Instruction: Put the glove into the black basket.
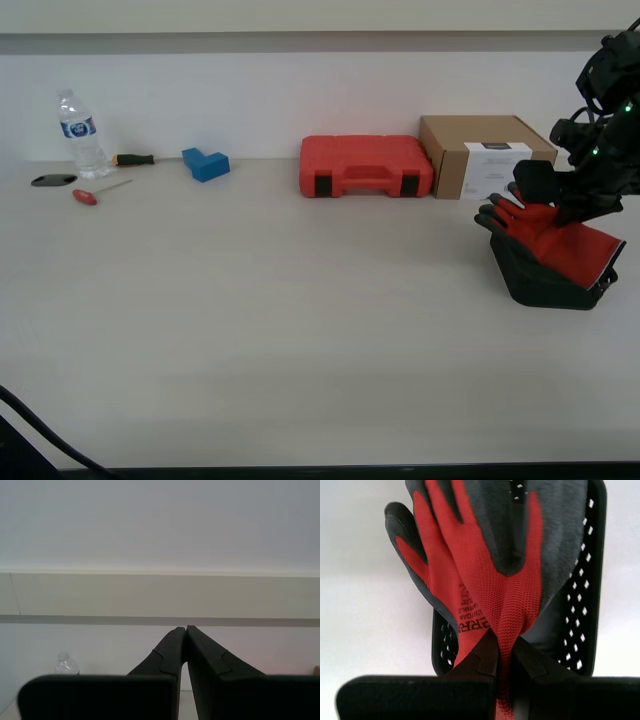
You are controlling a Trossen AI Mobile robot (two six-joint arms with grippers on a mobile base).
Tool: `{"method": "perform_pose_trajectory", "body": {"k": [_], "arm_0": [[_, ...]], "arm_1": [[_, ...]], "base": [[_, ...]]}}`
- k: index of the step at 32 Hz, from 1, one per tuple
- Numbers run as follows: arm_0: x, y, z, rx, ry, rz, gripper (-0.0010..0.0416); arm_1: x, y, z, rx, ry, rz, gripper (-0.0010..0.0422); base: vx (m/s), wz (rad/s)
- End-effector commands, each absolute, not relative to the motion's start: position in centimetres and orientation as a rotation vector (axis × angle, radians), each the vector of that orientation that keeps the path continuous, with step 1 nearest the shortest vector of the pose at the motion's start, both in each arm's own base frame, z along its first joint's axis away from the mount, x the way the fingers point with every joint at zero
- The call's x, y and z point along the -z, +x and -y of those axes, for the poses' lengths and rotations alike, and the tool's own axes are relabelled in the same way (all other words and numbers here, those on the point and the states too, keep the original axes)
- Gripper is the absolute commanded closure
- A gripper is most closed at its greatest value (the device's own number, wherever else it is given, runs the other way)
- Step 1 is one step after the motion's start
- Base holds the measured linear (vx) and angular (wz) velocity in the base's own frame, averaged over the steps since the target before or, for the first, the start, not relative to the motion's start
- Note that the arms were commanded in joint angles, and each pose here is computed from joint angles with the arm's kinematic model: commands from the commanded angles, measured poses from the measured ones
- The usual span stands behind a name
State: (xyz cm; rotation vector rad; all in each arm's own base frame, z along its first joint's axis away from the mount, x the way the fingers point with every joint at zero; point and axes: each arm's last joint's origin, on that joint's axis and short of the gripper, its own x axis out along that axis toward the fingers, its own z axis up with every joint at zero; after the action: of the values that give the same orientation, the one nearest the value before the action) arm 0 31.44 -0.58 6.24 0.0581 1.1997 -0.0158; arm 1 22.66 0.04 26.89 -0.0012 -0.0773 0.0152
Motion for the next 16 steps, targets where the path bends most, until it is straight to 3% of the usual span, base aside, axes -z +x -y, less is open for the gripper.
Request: {"method": "perform_pose_trajectory", "body": {"k": [1, 7, 13, 14, 16], "arm_0": [[-6.0, 31.5, 0.5, 0.013, 0.058, -1.196, 0.0406], [-6.1, 31.6, 0.6, 0.022, 0.054, -1.187, 0.0406], [-6.1, 31.6, 0.9, -0.008, 0.104, -1.189, 0.0397], [-6.0, 31.5, 1.5, -0.016, 0.150, -1.192, 0.0363], [-6.0, 31.5, 1.8, -0.012, 0.151, -1.192, 0.0331]], "arm_1": [[-27.0, 22.7, 0.0, -0.015, 0.000, 0.083, 0.0412], [-27.0, 22.7, 0.0, -0.015, 0.000, 0.083, 0.0412], [-27.0, 22.7, 0.0, -0.015, 0.000, 0.083, 0.0412], [-27.0, 22.7, 0.0, -0.015, 0.000, 0.083, 0.0412], [-27.0, 22.7, 0.0, -0.015, 0.000, 0.083, 0.0412]], "base": [[0.000, 0.000], [0.000, 0.000], [0.000, 0.000], [0.000, 0.000], [0.000, 0.000]]}}
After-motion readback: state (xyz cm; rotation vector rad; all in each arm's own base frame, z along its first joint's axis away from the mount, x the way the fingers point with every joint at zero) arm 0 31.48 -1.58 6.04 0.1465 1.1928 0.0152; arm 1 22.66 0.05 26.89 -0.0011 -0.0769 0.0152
